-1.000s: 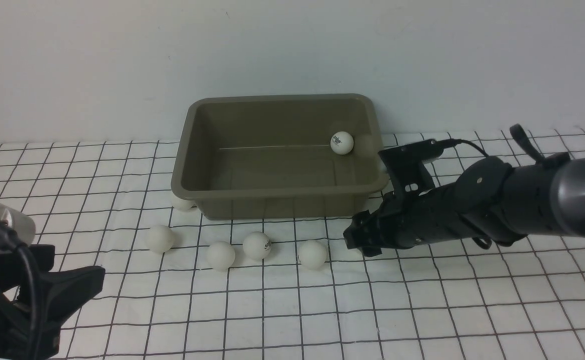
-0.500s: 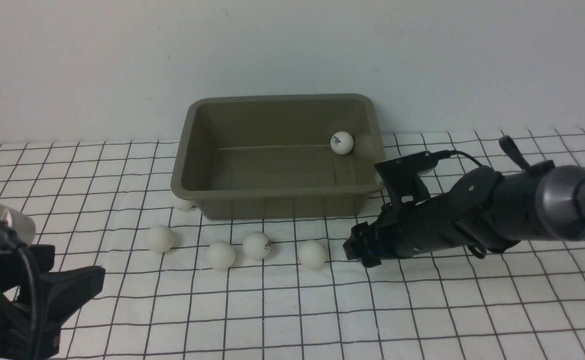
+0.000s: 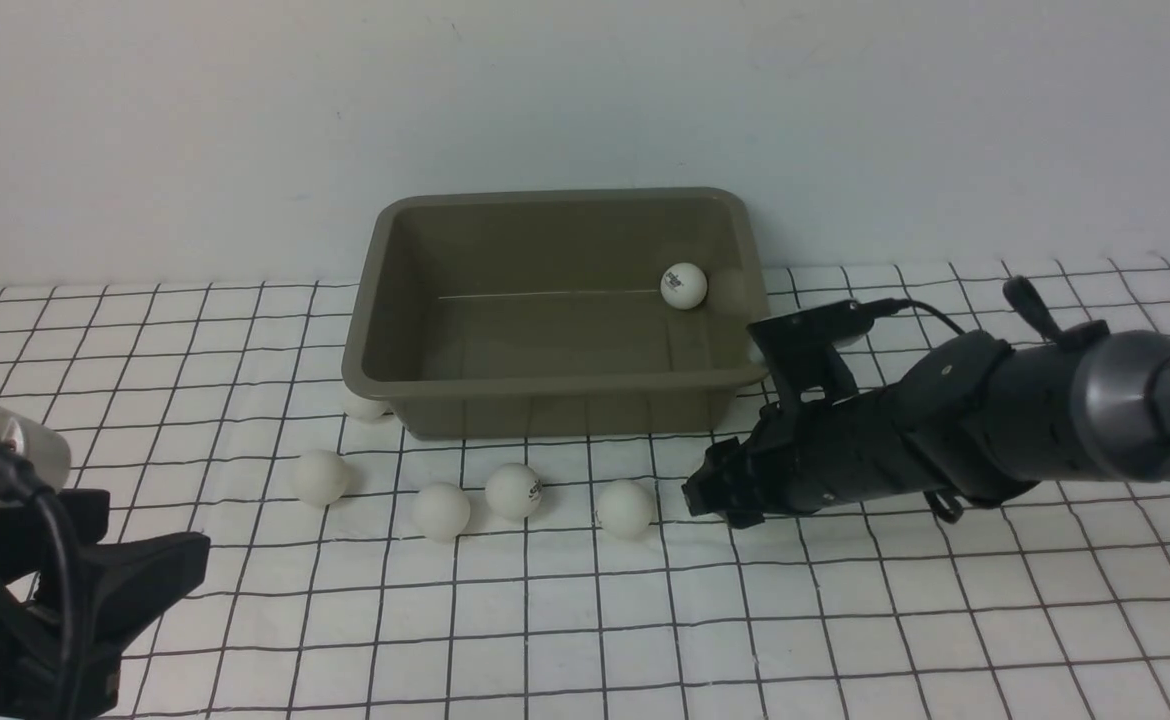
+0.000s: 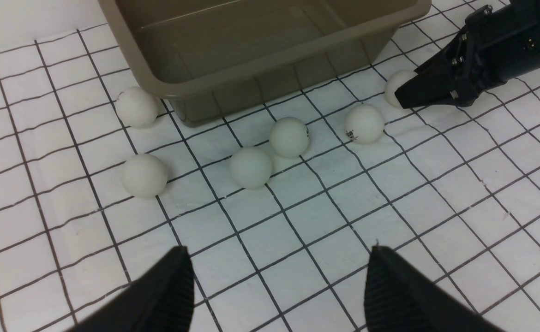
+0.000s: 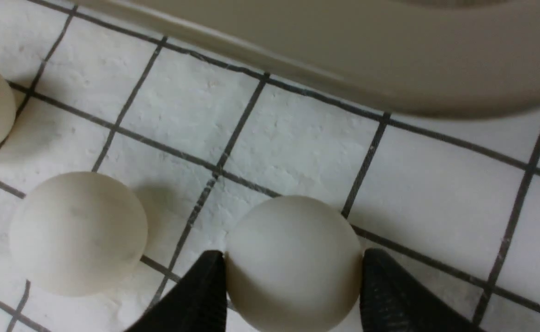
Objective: Put the table tennis balls into the box on the white checkered tablecloth.
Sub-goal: 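Reach for and grasp a ping pong ball on the table, then release the ping pong ball into the bin and lift the gripper away, then reach for and grasp a ping pong ball on the table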
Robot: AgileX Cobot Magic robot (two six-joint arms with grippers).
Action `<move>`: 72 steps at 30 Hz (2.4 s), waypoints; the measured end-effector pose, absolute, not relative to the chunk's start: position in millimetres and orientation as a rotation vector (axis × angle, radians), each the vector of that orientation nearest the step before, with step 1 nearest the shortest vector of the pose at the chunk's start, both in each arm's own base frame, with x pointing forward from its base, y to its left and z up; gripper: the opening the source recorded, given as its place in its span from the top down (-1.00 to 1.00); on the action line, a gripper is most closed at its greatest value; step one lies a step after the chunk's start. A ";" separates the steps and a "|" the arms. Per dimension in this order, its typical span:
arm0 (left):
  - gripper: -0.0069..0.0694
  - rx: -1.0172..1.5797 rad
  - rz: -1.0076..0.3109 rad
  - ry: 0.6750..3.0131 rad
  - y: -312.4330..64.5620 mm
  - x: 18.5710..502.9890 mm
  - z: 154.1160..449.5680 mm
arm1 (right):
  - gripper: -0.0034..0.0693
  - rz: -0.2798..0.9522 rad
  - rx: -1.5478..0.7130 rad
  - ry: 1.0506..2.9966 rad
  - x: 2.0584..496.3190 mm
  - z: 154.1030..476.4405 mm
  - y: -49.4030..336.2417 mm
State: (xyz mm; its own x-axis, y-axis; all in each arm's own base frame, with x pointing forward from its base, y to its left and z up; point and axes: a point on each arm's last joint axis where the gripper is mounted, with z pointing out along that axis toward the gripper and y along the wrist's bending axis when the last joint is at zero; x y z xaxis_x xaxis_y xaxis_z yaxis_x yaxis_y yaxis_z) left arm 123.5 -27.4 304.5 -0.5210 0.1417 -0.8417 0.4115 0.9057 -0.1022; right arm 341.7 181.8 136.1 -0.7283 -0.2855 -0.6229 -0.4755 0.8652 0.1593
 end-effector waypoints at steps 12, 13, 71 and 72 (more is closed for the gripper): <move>-0.36 0.396 -0.359 2.114 -27.4 123.5 304.5 | -0.03 0.400 -0.657 2.407 335.9 194.4 138.6; -0.36 0.396 -0.359 2.114 -27.4 123.5 304.5 | -0.03 0.402 -0.657 2.419 335.8 195.0 135.0; -0.36 0.386 -0.379 2.104 -28.5 123.7 305.6 | -0.39 0.320 -0.925 1.869 369.0 323.3 141.4; -0.36 0.387 -0.379 2.104 -28.5 123.7 305.6 | -0.39 0.304 -0.916 1.866 365.7 330.9 136.0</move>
State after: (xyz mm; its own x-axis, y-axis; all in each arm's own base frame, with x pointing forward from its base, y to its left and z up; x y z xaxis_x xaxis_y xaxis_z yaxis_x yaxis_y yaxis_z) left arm 123.7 -28.5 305.6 -0.5164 0.1264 -0.8470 0.4138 0.9027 -0.1176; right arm 365.7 136.0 330.9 -0.2190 -0.4584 -0.8613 -0.7079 0.6822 -0.1830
